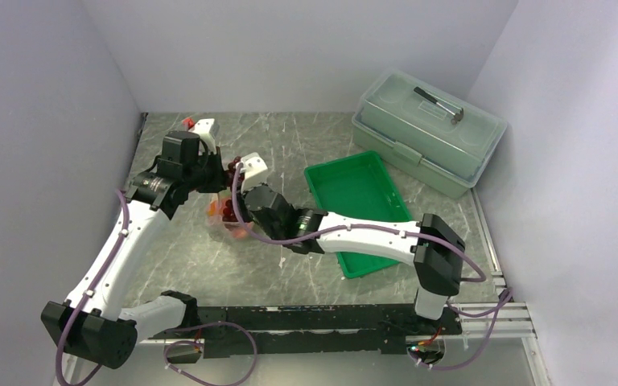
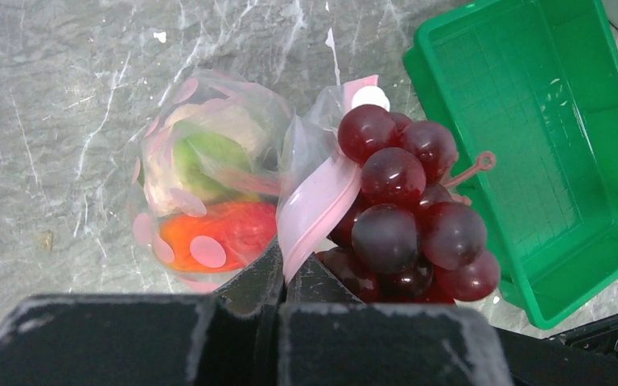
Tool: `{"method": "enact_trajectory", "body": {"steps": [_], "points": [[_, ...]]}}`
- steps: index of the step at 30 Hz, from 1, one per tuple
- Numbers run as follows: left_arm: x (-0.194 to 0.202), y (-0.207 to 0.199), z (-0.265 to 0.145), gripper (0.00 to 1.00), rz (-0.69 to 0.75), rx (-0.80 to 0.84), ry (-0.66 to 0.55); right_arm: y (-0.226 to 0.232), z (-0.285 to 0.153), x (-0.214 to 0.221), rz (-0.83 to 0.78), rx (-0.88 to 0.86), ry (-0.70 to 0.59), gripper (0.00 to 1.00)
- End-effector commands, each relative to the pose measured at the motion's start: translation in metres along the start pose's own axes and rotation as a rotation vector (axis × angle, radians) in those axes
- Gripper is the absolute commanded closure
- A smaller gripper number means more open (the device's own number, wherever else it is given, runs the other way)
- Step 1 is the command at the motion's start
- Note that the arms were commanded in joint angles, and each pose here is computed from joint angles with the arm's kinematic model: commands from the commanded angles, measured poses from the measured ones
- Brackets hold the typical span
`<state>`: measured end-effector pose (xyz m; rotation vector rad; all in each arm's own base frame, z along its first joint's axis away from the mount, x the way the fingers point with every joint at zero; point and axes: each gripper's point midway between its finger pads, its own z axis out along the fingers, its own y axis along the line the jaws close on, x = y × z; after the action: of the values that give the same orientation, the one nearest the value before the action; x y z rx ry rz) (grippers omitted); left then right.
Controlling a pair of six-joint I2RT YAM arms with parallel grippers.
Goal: Place the food in the zip-top bag and seal the zipper
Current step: Place the fake fruit in the zipper food storage bag.
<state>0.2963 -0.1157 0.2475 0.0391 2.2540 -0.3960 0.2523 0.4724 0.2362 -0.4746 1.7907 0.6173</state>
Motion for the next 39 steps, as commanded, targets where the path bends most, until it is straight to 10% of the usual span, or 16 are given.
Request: {"method": "enact_trajectory", "body": {"steps": [1,39], "points": [[-0.017,-0.01,-0.008,1.0,-0.001,0.048,-0.076,0.007,0.003,0.002,-0.01,0.006,0.034,1.0],[-0.018,-0.006,-0.007,1.0,-0.003,0.03,-0.078,-0.02,-0.008,0.064,-0.11,0.062,0.203,1.0]]}}
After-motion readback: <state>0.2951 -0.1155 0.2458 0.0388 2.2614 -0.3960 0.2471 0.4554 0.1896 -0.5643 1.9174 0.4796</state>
